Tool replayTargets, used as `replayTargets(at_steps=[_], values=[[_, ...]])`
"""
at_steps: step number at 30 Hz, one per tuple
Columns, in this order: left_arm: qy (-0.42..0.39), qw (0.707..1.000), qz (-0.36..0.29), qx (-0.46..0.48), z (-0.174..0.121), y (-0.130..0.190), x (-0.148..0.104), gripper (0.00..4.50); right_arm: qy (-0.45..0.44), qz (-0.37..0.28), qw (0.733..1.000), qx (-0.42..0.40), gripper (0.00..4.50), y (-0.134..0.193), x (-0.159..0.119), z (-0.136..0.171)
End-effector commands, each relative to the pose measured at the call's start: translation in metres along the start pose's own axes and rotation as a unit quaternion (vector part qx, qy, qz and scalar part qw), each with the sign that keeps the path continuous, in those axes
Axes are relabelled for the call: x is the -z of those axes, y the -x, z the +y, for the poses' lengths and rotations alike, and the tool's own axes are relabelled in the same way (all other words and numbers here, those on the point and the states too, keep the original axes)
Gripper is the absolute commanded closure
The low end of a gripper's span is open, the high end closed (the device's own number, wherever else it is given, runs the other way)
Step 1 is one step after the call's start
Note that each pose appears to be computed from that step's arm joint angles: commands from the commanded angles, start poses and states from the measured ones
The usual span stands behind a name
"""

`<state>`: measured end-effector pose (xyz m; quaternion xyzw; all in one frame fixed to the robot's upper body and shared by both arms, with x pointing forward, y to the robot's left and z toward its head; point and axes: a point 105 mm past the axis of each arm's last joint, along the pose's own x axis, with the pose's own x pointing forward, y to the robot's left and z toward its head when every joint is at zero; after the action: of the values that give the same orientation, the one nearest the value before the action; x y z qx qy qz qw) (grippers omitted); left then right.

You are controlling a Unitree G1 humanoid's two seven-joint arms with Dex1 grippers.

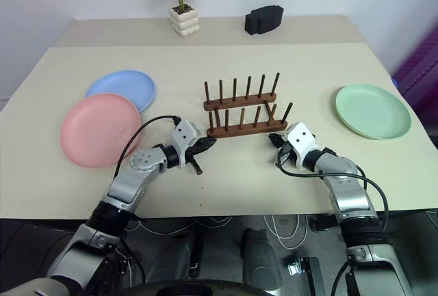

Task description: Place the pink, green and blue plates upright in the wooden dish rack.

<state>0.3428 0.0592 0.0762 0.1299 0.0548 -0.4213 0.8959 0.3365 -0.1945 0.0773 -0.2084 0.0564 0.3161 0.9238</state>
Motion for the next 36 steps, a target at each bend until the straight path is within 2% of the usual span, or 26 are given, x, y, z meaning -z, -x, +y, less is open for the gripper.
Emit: replayTargets(at_steps=[1, 15, 19, 22, 26, 29, 30, 33, 36], values=[[-0.007, 0.999, -0.001, -0.044, 0.017, 0.002, -0.002, 4.50, 0.004, -0.010, 1.000, 0.005, 4.47, -0.004, -0.005, -0.002], [0.002, 0.999, -0.004, -0.042, 0.018, 0.008, 0.001, 4.50, 0.007, -0.020, 1.000, 0.002, 4.47, -0.001, -0.010, -0.003], [0.017, 1.000, -0.018, 0.001, 0.005, 0.030, 0.000, 4.50, 0.011, -0.051, 0.999, -0.013, 4.47, 0.016, -0.029, -0.005], [0.025, 0.999, -0.015, 0.028, -0.004, 0.051, 0.002, 4.50, 0.026, -0.039, 0.999, -0.014, 4.47, 0.030, -0.030, -0.013], [0.033, 0.999, 0.012, 0.022, 0.000, 0.082, 0.015, 4.50, 0.013, -0.004, 1.000, 0.007, 4.47, 0.048, -0.022, -0.037], [0.040, 0.999, 0.020, 0.022, 0.003, 0.106, 0.016, 4.50, -0.004, -0.001, 1.000, -0.007, 3.68, 0.056, -0.022, -0.039], [0.043, 0.998, 0.024, 0.026, 0.002, 0.115, 0.016, 4.50, -0.009, -0.002, 1.000, -0.017, 3.22, 0.058, -0.024, -0.037], [0.075, 0.995, 0.046, 0.046, -0.005, 0.145, 0.019, 3.64, 0.005, -0.002, 0.999, -0.045, 1.67, 0.059, -0.030, -0.030], [0.090, 0.993, 0.064, 0.042, -0.009, 0.167, 0.020, 2.11, 0.011, 0.002, 0.995, -0.103, 0.13, 0.060, -0.035, -0.011]])
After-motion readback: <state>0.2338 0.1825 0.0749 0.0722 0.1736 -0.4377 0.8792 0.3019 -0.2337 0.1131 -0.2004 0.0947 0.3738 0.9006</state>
